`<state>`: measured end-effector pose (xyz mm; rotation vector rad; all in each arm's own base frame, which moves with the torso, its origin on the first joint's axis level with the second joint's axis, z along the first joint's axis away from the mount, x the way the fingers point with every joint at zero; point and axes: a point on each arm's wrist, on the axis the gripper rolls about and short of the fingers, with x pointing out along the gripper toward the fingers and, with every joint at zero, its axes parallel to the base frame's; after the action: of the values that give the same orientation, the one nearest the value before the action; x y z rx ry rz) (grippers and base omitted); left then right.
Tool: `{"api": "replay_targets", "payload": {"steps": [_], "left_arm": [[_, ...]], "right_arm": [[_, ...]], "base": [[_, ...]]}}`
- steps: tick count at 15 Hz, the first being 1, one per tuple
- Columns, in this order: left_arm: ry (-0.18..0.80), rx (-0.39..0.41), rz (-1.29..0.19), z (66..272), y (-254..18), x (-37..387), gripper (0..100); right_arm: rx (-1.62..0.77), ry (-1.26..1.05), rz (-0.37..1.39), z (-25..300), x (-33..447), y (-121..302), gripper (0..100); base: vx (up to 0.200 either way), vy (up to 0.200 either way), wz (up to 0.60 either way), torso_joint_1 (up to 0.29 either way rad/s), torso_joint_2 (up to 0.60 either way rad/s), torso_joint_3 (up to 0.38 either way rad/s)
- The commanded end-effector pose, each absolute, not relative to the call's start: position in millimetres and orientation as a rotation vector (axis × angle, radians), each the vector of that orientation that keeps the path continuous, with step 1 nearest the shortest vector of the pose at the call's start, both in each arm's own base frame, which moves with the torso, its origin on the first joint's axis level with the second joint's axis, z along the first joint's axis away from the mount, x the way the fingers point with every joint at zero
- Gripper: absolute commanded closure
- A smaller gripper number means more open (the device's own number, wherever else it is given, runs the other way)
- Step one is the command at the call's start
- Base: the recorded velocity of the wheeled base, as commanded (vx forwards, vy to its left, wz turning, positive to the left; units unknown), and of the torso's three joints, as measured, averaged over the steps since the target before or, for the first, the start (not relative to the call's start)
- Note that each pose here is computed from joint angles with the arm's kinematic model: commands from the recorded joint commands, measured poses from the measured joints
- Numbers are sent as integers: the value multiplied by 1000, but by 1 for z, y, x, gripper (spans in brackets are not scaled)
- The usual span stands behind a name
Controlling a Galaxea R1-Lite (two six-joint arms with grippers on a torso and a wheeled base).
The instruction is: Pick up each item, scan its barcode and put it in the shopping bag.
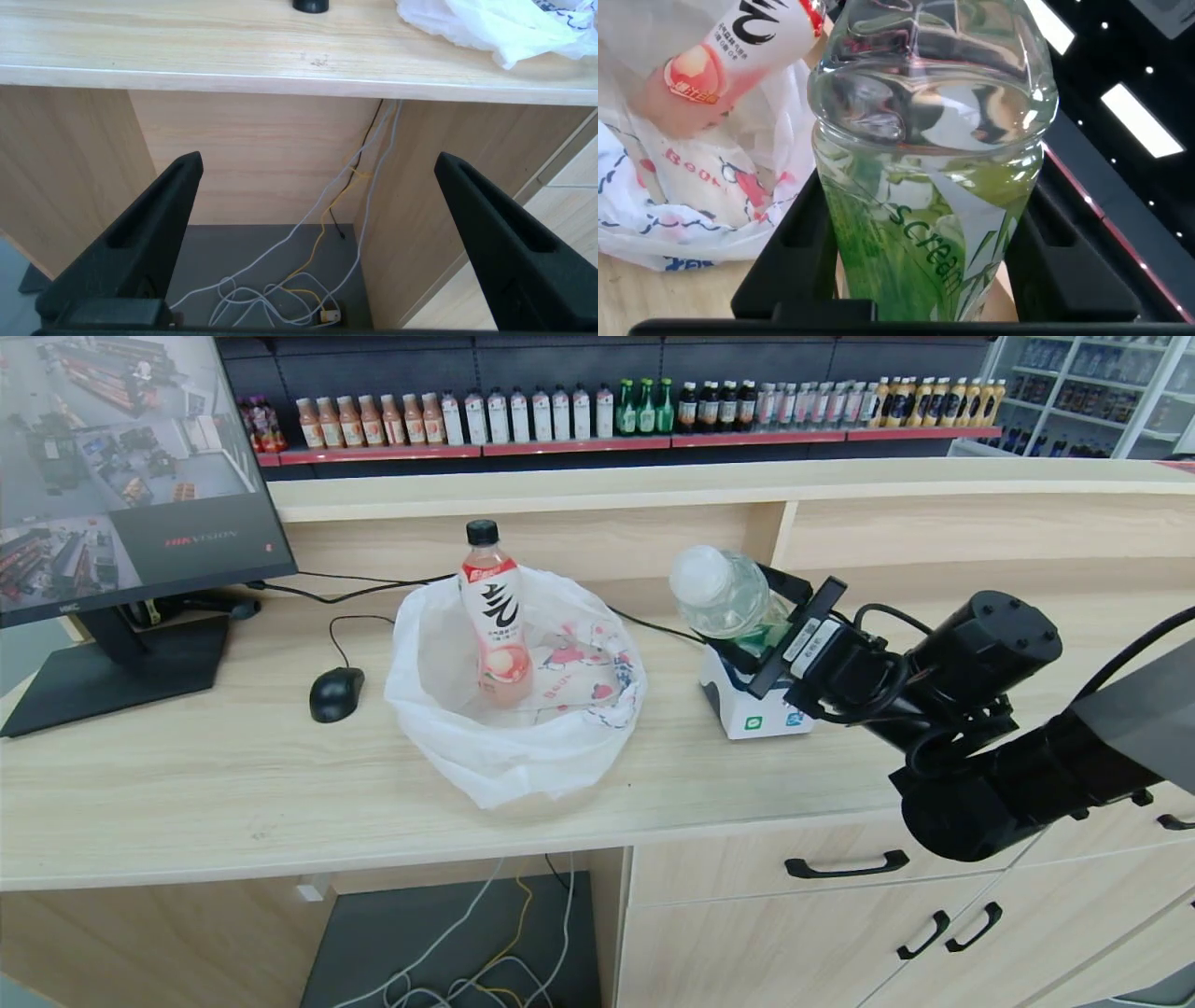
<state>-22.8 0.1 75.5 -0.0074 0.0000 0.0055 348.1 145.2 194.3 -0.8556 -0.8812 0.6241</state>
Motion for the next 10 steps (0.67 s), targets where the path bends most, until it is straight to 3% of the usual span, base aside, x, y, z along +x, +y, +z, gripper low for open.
{"api": "replay_targets", "payload": {"steps": [1,10], "left_arm": [[0,-8,6,75,0,-23,0],[0,-8,6,75,0,-23,0]], "right_arm": [[-858,-889,648,192,349,146,100],[-872,-921,671,191,364,140,100]], "base": [[0,0,0,0,0,0],[0,0,0,0,0,0]]}}
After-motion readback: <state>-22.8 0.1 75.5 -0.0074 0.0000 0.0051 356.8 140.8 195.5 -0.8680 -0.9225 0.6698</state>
